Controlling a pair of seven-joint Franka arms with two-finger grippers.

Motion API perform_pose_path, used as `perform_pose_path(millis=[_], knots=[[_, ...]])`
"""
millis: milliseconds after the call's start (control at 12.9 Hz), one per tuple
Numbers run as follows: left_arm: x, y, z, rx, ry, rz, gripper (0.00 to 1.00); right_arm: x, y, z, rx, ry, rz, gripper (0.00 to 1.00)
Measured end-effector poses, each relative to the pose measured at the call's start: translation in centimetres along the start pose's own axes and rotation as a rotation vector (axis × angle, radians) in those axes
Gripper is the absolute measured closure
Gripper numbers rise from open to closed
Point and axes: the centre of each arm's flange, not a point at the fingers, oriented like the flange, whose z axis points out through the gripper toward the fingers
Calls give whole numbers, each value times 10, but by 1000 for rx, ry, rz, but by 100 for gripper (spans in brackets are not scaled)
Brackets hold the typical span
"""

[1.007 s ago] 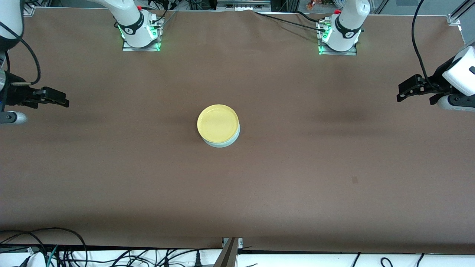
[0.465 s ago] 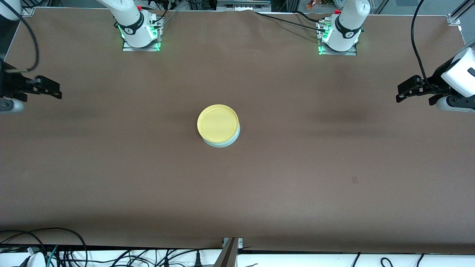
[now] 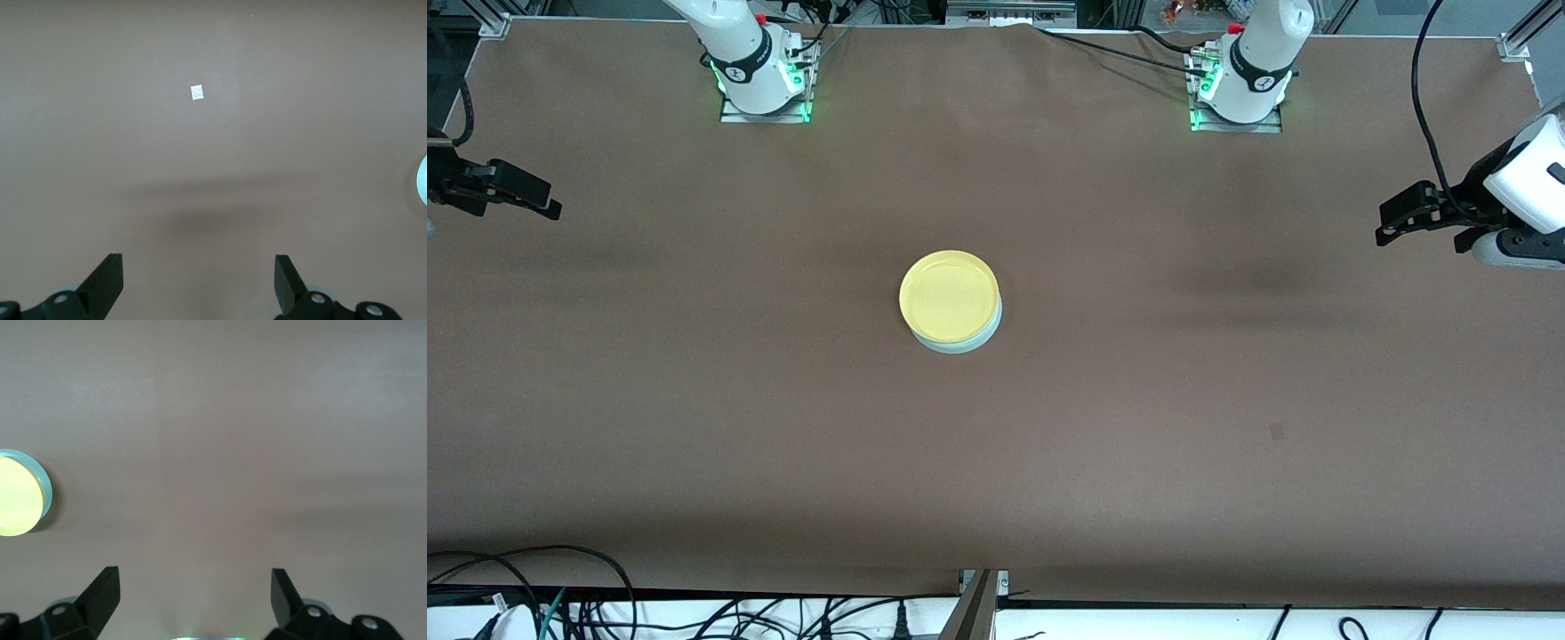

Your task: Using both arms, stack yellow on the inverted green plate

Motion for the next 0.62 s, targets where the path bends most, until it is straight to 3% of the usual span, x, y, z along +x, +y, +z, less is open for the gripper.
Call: perform_pose_path(millis=[620], knots=[[3,-1,-10,1,23,-1,0,-7,4,-5,1,11,15,0]])
